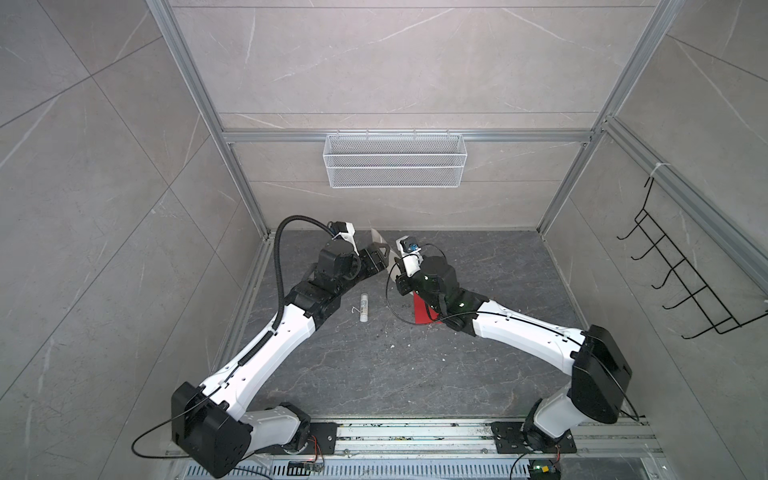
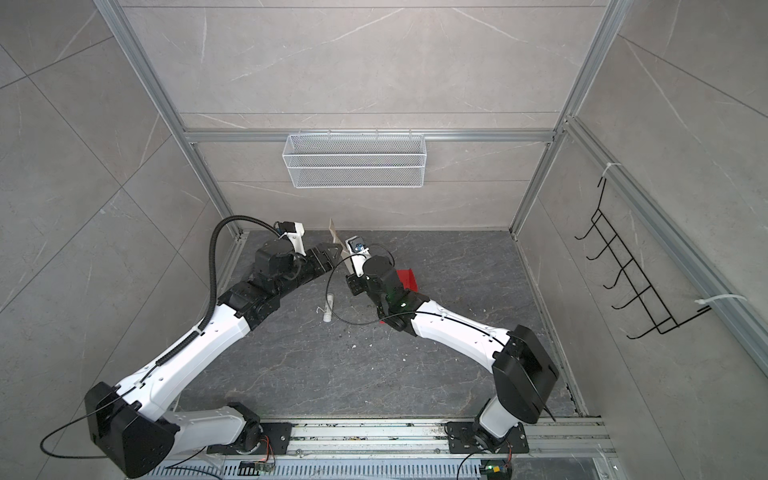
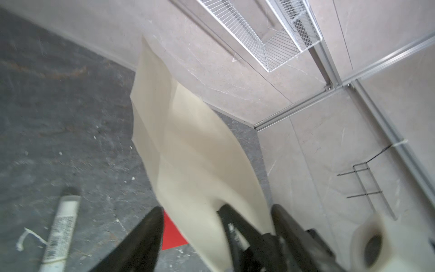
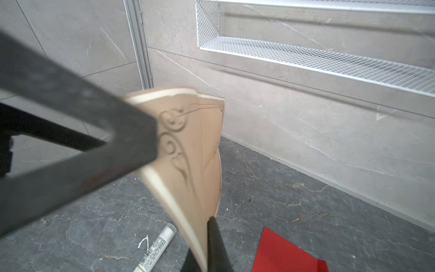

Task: Place the letter into the envelope and seal it
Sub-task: 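Grasp the raised letter's edge with the right gripper while left gripper holds it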

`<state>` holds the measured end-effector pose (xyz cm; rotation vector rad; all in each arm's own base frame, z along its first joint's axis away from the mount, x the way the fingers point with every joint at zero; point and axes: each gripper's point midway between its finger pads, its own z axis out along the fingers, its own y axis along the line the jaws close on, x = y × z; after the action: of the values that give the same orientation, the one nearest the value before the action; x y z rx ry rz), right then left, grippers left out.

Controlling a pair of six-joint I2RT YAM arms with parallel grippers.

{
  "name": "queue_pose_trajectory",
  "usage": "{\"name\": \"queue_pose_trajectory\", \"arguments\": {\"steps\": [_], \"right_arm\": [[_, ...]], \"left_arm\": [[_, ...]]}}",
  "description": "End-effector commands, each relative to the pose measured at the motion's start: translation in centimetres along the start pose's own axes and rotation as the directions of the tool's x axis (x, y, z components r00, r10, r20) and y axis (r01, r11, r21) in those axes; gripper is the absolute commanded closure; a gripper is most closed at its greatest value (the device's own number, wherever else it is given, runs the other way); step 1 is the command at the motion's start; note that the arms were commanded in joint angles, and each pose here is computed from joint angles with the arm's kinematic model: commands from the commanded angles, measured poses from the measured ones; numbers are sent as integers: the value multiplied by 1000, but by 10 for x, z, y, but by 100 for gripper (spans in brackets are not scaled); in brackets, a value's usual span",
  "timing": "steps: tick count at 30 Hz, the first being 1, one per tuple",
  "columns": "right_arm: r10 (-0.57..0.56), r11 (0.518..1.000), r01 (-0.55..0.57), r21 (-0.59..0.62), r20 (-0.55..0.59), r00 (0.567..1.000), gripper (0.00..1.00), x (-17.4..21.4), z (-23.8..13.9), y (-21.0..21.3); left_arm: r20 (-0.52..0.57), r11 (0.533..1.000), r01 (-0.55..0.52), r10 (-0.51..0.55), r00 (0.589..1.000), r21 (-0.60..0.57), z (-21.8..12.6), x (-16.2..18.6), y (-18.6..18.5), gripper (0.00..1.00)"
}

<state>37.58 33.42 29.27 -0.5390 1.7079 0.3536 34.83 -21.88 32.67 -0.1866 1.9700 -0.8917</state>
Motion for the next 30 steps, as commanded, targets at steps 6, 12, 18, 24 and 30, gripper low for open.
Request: {"name": "queue_pose_trajectory", "arguments": {"steps": [6,12,18,24,30], "right_arm": [[75,981,-72,-179,10,997,100,-22,-52,-39],[84,951,-76,-300,13,996,100,-23,-79,-45],[72,907,-49,-419,39,997,100,-18,-104,-34],[56,855,29,-518,148,987,100,-21,-129,-15],[40,823,108,-558,246,968,100,-25,-146,-6]], "left_arm": [[174,919,-359,332,927,160,-56,-8,-28,0],[159,820,-485,458,875,305,-65,17,-46,0],[208,727,-547,509,835,414,-70,36,-56,0],[217,676,-556,523,825,484,-69,48,-62,0],[233,608,-548,520,822,574,-74,58,-74,0]]}}
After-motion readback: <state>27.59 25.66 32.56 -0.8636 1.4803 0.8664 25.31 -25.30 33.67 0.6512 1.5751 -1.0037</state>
